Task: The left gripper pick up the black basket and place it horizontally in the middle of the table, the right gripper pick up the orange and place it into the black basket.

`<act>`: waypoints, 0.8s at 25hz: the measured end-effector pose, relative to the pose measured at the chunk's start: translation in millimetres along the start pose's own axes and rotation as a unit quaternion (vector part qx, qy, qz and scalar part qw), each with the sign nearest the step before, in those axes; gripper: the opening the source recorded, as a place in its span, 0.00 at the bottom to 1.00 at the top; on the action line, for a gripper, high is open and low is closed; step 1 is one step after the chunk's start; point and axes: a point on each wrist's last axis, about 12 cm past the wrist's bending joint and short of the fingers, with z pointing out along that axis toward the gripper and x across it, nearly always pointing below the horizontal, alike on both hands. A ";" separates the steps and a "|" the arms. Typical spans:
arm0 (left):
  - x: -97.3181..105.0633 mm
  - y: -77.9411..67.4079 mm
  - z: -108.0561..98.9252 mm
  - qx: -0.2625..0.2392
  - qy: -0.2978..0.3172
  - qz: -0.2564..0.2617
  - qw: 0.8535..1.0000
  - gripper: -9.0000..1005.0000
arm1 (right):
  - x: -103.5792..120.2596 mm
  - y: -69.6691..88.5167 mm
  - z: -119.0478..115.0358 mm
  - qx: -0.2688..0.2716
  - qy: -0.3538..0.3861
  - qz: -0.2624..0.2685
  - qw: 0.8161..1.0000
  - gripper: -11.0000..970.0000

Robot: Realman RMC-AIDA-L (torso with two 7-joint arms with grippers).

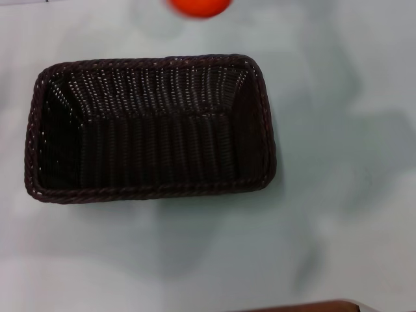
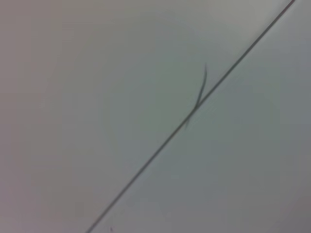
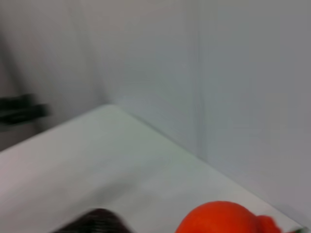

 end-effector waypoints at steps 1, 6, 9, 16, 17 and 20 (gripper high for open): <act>0.8 0.7 -2.6 -0.001 -0.007 0.006 1.000 0.76 | 0.8 -6.2 3.8 0.017 0.003 -0.012 1.000 0.27; 9.6 5.2 -14.0 -0.011 -0.045 0.041 0.998 0.76 | -5.6 -26.8 24.1 0.099 0.012 -0.038 0.994 0.23; 14.6 6.7 -17.5 -0.016 -0.063 0.060 0.996 0.76 | -14.8 -30.4 33.2 0.139 0.011 -0.029 0.990 0.33; 18.3 8.1 -21.2 -0.023 -0.075 0.082 0.994 0.76 | -23.1 -26.0 35.9 0.153 0.026 -0.035 0.987 0.54; 19.1 8.6 -22.1 -0.026 -0.078 0.084 0.993 0.76 | -24.2 -25.0 36.1 0.152 0.031 -0.036 0.987 0.56; 22.0 10.1 -23.8 -0.031 -0.083 0.086 0.992 0.76 | -28.7 -22.7 38.5 0.156 0.047 -0.035 0.986 0.63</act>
